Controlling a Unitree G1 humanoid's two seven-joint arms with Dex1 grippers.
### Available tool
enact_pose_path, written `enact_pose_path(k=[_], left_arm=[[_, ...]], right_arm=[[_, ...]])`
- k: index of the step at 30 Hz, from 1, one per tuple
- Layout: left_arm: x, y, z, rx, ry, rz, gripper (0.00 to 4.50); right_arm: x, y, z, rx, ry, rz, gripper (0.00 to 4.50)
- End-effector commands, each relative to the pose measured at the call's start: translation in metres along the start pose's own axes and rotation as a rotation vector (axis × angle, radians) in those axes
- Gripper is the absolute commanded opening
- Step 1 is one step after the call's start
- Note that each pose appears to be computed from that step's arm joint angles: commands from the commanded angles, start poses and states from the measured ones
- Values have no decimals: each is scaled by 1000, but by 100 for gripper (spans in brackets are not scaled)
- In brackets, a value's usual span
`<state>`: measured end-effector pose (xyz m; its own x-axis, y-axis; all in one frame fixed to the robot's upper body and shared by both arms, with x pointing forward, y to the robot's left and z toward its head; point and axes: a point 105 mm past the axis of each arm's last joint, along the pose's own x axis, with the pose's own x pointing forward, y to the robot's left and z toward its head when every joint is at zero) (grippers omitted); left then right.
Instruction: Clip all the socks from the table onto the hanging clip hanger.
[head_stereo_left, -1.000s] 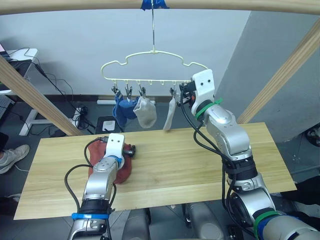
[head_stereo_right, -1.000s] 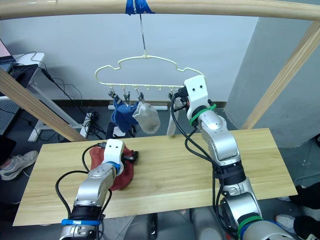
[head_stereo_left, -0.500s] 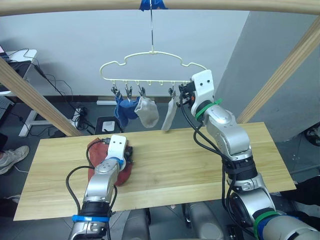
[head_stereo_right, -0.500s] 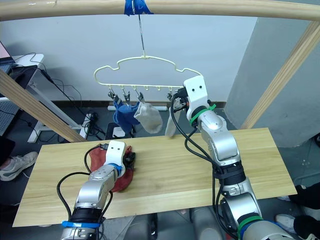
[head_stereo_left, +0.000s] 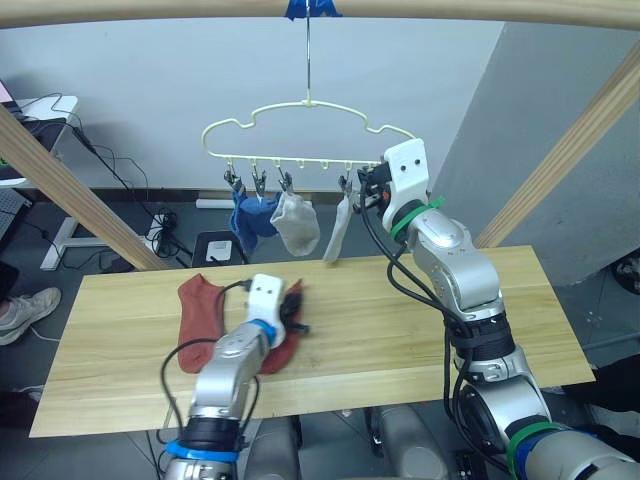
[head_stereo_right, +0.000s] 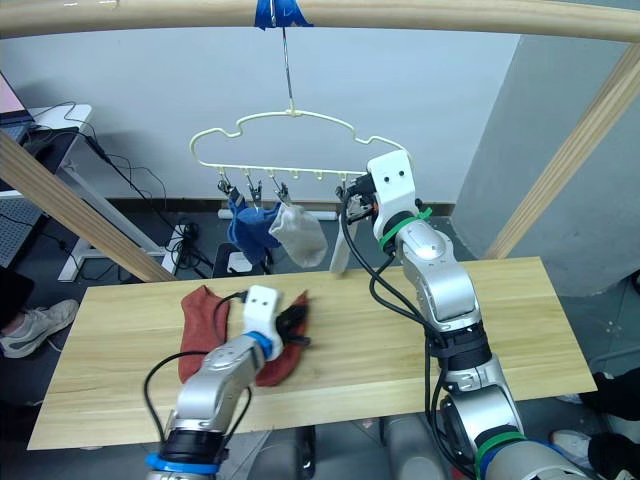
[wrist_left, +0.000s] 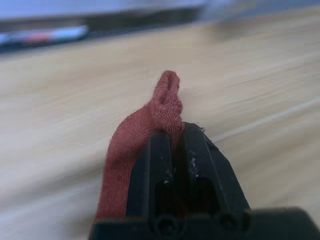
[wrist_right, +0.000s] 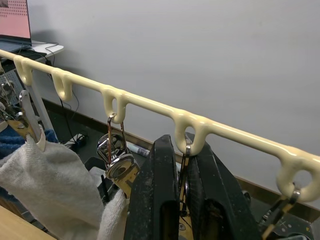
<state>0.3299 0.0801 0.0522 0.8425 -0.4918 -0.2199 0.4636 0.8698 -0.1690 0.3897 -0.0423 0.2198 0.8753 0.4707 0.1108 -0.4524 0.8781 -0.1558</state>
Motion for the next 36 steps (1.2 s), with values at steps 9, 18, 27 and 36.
enact_pose_path(k=[9, 18, 27, 36], left_arm=[[42, -67, 79, -3, -282, 9, 2], [55, -79, 99, -7, -360, -1, 2], [53, -84, 107, 23, -406, -41, 2], [50, -90, 119, 14, -461, -66, 2]], right_arm=[[-3, 0, 26, -11, -80, -6, 0], [-4, 3, 26, 0, -73, -1, 0], [-5, 3, 24, 10, -64, -3, 0], [-5, 4, 20, 13, -49, -2, 0]])
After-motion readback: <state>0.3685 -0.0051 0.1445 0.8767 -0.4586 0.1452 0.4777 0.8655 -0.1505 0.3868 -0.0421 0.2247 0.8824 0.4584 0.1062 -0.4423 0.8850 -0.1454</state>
